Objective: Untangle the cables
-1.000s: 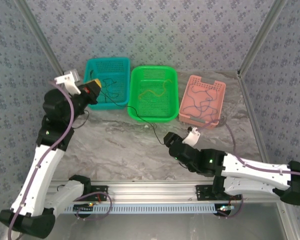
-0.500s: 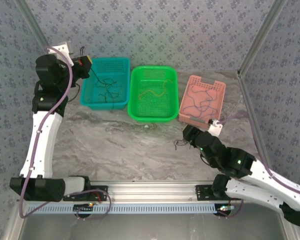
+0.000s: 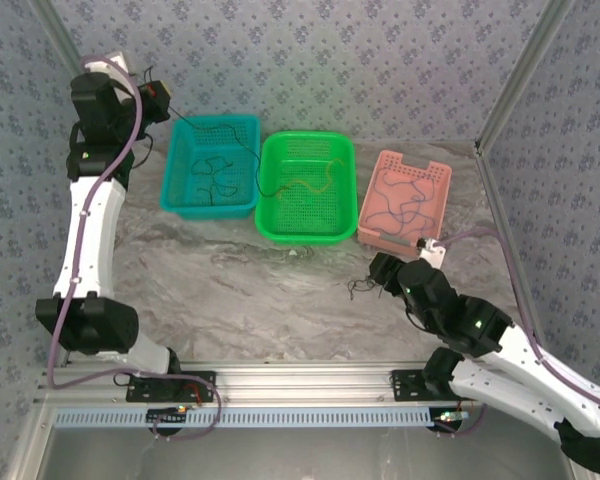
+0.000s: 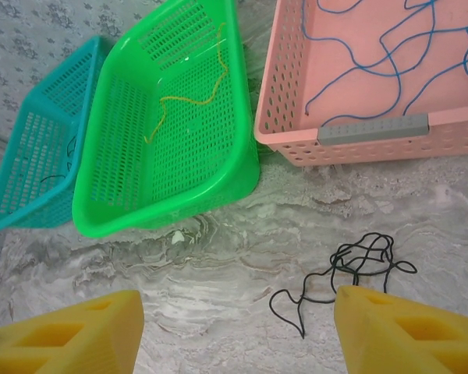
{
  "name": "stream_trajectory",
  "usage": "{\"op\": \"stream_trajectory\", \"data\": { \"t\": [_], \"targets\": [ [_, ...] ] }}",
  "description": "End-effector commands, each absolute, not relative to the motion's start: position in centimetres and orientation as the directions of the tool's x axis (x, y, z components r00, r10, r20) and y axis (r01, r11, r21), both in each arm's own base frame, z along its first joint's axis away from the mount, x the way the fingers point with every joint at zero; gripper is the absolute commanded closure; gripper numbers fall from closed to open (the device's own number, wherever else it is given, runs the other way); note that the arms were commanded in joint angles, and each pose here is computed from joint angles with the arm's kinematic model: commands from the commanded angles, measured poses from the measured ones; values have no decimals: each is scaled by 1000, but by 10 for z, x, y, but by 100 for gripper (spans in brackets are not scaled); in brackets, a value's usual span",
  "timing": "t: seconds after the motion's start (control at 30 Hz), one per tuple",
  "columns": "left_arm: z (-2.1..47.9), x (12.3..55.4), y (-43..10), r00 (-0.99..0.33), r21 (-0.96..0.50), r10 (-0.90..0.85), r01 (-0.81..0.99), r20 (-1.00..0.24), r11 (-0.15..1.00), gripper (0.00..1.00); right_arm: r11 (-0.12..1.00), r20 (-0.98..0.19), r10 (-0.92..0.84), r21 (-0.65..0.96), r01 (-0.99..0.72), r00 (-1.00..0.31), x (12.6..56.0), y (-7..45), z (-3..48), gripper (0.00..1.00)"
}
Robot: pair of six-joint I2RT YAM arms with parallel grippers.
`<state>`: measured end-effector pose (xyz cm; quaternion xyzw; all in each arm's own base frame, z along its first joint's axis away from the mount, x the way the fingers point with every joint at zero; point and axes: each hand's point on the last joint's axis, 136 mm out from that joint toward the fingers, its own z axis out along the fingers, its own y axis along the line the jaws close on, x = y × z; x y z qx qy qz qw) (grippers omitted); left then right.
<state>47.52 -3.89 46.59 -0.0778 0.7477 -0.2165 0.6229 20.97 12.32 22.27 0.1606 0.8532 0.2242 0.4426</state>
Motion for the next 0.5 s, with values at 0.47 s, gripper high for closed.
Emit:
{"op": "stream_trajectory", "data": {
  "t": [0.47],
  "targets": [
    [422,583,28,-51,-651,-682,-254,-730,715,100,862,-655,436,502,76,-617,220,130,194,34]
  ]
}}
